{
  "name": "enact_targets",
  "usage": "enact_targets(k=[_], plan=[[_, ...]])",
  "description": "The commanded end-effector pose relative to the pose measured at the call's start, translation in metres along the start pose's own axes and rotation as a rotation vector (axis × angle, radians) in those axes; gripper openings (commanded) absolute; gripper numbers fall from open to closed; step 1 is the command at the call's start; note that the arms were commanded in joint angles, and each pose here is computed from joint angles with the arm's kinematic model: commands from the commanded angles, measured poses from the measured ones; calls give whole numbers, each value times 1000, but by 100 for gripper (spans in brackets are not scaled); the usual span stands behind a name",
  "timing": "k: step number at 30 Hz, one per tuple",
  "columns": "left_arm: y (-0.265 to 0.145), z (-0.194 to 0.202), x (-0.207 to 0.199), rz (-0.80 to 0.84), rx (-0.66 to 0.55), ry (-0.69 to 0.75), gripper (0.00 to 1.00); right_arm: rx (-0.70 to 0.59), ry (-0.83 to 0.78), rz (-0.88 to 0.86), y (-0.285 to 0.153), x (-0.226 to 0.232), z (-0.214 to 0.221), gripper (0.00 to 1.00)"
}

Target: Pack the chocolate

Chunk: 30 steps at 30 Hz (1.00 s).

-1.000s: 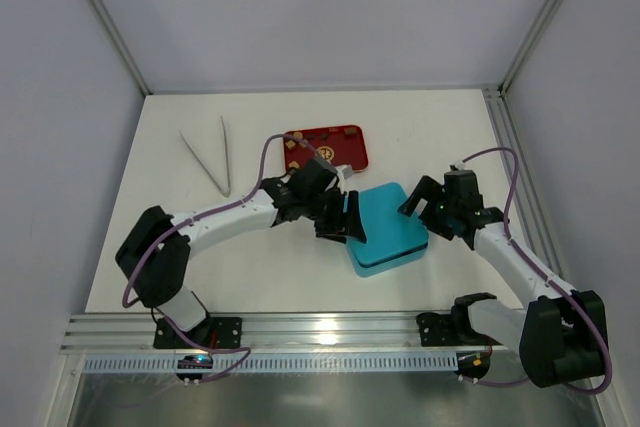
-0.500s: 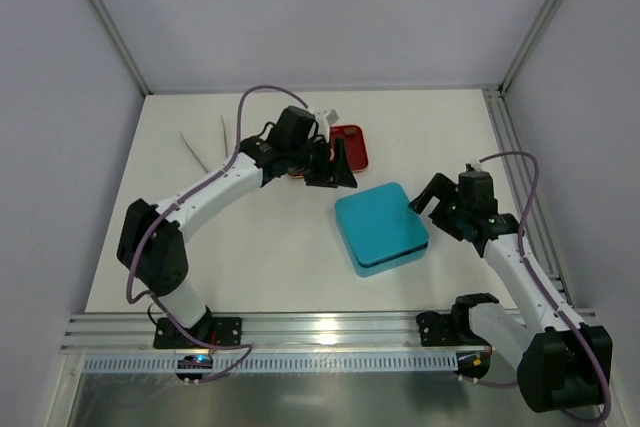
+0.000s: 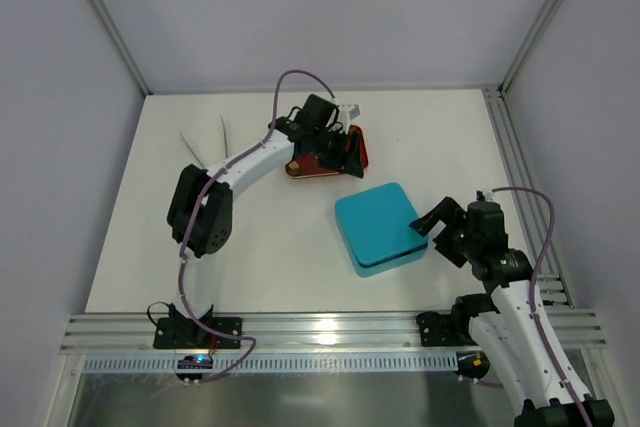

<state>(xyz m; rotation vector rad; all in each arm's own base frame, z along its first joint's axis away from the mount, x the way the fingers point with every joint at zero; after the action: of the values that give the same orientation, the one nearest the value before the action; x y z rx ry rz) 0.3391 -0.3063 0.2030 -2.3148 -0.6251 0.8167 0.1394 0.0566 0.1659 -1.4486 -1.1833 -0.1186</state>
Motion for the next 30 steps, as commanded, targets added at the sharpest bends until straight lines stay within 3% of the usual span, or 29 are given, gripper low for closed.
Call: enact_targets(k=[1,30], plan=[[-4,-15,-6,70,-48,82,61,55,91,-15,-2,-7,12,100],[55,7,-9,161,-3,129,60,122,286,-80,22,-18,29,100]])
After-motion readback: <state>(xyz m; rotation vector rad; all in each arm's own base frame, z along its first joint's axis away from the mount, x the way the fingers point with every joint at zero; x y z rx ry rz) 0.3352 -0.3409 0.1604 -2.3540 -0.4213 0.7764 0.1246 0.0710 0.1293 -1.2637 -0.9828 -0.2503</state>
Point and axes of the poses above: each gripper's point midway between its finger pads, its own y axis out along the fingers, its own x axis along the line the jaws close on, z = x × y, the point moved 9 cm from there along -y, back along the fingers, and after that the axes turned 12 degrees about y, right-handed, at the moved point
